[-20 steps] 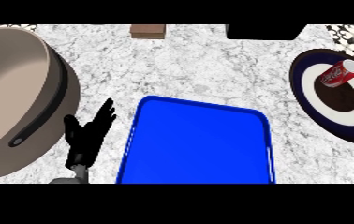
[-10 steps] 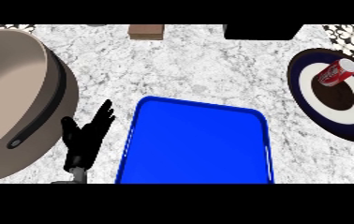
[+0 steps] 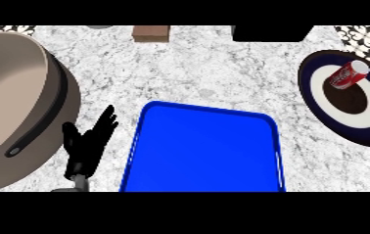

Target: Pick the can from the tray and place it in the plate

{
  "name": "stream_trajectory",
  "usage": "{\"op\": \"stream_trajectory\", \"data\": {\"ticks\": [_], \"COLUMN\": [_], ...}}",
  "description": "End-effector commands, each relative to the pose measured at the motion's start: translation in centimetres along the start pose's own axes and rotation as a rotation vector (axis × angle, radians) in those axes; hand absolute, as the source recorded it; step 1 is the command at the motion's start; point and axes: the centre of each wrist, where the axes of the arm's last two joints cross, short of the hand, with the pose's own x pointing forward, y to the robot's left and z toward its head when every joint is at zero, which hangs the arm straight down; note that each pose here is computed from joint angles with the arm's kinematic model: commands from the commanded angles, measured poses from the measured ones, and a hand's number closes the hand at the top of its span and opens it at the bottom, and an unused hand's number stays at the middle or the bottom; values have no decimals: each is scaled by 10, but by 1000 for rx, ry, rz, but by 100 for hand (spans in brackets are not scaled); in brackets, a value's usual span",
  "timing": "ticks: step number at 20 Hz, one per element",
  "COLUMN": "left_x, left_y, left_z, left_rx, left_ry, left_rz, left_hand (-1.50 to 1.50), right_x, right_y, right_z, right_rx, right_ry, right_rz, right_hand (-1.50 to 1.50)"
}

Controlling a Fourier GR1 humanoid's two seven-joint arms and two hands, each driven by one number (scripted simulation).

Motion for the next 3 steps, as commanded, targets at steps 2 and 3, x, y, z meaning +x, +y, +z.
{"op": "stream_trajectory", "data": {"ticks": [2, 3], "left_x": [5, 3], "left_y": [3, -11], "left_z": [-5, 4], "left_rx": [8, -15], "left_ry": [1, 9], "left_rz": [-5, 10], "left_hand": [0, 0], "right_x": [-14, -12], "right_y": [-11, -16], "right_z": [32, 35], "right_rx": [48, 39], "right_ry": [-66, -77], "right_rz": [-57, -39], "right_hand": [-150, -150]}}
